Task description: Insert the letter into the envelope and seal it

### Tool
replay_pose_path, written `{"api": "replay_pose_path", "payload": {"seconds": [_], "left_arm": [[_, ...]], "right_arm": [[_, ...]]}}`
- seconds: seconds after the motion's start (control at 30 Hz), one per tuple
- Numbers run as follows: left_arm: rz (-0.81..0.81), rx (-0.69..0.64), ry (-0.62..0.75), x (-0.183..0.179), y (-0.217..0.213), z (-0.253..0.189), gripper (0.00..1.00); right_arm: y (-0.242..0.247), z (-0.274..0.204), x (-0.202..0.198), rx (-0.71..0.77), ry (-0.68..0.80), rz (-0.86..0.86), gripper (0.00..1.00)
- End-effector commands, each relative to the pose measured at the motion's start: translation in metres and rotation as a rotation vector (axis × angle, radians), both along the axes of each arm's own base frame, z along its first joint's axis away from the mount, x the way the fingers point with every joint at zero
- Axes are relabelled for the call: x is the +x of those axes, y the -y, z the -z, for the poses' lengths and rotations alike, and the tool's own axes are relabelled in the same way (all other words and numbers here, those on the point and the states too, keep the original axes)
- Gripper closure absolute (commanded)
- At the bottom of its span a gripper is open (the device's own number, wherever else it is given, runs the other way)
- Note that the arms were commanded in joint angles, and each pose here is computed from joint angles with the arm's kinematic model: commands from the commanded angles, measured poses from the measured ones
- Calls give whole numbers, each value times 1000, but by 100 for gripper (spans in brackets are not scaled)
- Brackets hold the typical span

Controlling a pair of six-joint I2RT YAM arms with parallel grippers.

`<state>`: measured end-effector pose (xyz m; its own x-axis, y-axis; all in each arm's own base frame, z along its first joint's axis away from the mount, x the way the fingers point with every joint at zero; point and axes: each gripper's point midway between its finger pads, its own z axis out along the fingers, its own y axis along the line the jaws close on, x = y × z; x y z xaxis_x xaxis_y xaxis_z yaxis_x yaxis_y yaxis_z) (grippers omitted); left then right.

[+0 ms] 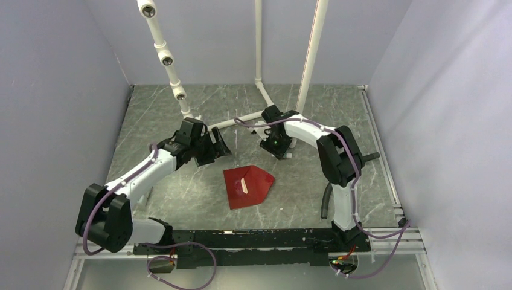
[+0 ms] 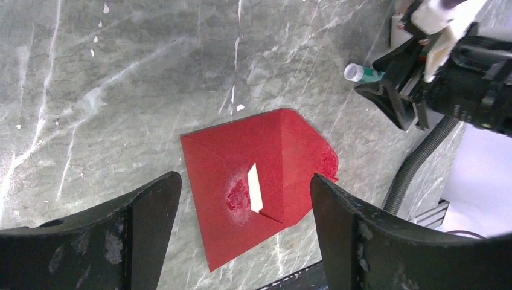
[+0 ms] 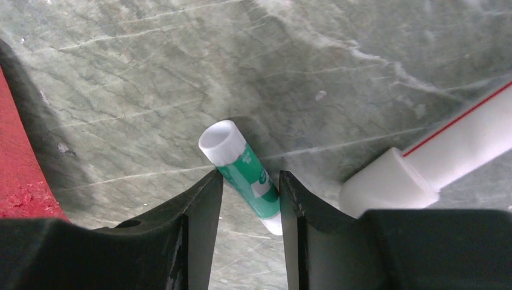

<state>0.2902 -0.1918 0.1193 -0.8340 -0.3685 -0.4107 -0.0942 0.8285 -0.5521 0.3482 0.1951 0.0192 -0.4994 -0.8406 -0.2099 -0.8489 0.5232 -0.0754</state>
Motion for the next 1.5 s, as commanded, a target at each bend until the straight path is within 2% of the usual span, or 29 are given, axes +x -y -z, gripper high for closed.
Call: {"api": "replay_pose_path", "payload": {"seconds": [0.0, 0.07, 0.13, 0.2, 0.3, 0.47, 0.57, 0.73, 0.87, 1.07, 1.23, 1.3, 1.47], "left_arm": [[-7, -27, 57, 2, -2, -18, 16], [-10, -28, 60, 0, -3, -19, 16], [-12, -29, 63, -1, -4, -20, 16], [-15, -32, 71, -2, -5, -22, 16], [-7, -46, 88, -3, -4, -29, 15], [43, -109, 149, -5, 6, -50, 8], [71, -148, 201, -5, 11, -68, 7], [97, -244, 272, -7, 21, -116, 7], [147, -333, 215, -16, 35, -139, 7], [305, -559, 108, -36, 69, -151, 7], [353, -602, 28, -42, 78, -140, 12], [367, -618, 4, -44, 81, -137, 16], [373, -603, -53, -48, 83, -126, 39]], "right_arm": [[-4, 5, -1, -18, 23, -26, 57], [-7, 2, 0, -10, 38, -24, 63], [-9, -3, 0, 0, 50, -27, 78], [-12, -12, 3, 17, 78, -23, 89], [-17, -34, 8, 69, 139, -9, 95], [-47, -104, 6, 323, 253, 14, 95], [-66, -149, -3, 515, 310, 23, 95], [-83, -194, -44, 732, 267, -55, 93], [-89, -209, -70, 772, 253, -139, 90], [-108, -216, -95, 724, 233, -245, 90], [-124, -217, -105, 725, 222, -293, 89], [-128, -214, -107, 714, 217, -307, 89], [-133, -210, -106, 700, 213, -316, 89]]}}
